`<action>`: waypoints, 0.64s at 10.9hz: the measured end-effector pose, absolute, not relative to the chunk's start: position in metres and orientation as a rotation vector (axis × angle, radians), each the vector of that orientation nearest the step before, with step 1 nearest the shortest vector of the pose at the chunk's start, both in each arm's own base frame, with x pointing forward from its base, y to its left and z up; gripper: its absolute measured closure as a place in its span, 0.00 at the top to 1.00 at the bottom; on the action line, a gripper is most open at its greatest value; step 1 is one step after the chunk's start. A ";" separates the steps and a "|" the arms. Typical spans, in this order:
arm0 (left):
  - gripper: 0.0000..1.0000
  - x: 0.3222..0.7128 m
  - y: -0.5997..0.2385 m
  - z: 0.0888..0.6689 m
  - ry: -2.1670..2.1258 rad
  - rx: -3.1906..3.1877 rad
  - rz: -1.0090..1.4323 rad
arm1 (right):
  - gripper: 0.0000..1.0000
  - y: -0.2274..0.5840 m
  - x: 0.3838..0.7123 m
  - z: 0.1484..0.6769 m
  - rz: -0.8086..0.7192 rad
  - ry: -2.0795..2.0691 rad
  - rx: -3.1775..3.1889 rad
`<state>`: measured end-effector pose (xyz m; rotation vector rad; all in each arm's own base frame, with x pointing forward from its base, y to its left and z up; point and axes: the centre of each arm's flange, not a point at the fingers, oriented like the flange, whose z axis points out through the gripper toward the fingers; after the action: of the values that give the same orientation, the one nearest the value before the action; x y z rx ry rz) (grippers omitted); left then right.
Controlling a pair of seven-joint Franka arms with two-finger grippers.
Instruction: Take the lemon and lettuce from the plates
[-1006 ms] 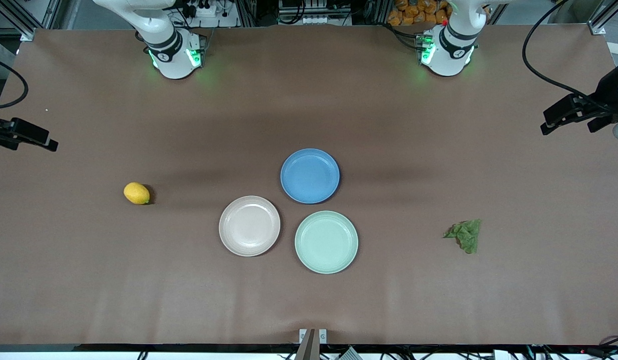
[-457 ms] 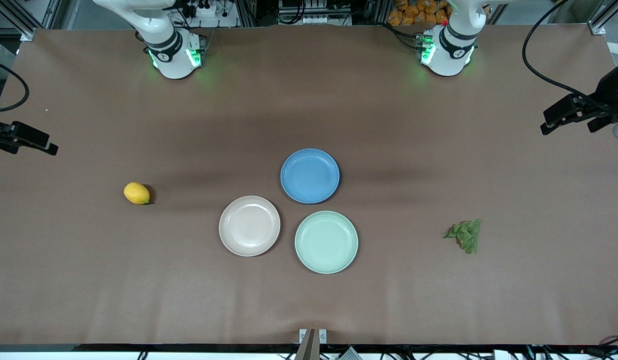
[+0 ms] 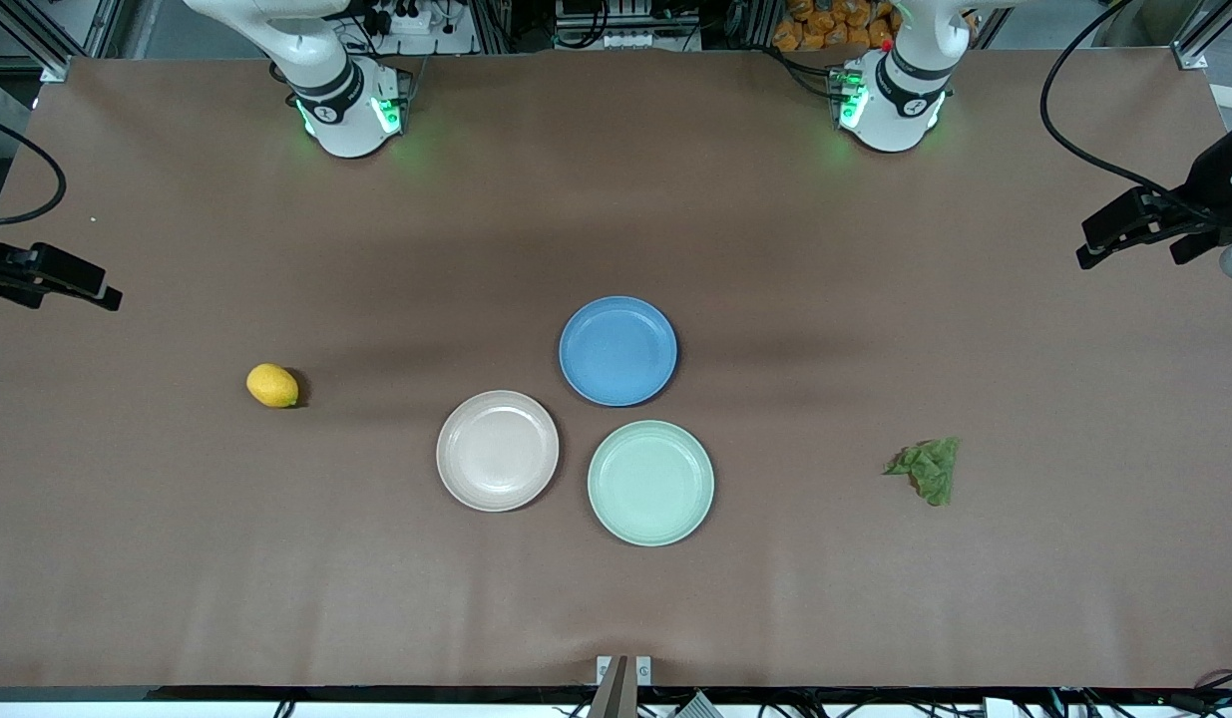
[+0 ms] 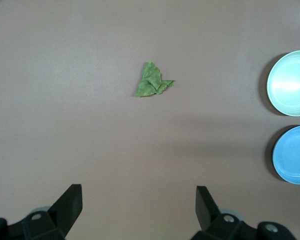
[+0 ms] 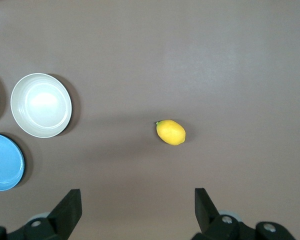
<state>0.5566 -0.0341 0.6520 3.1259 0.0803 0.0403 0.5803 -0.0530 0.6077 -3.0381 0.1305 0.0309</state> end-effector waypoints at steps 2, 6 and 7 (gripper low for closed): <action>1.00 0.557 -0.034 0.652 0.080 3.126 0.040 | 1.00 -0.056 0.580 0.608 0.031 0.139 -3.039; 1.00 0.557 -0.034 0.652 0.079 3.126 0.039 | 1.00 -0.056 0.580 0.607 0.036 0.121 -3.070; 1.00 0.557 -0.034 0.651 0.079 3.126 0.039 | 1.00 -0.056 0.580 0.607 0.037 0.113 -3.078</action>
<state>0.5569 -0.0344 0.6515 3.1259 0.0794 0.0387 0.5799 -0.0560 0.6071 -3.0776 0.1129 0.0374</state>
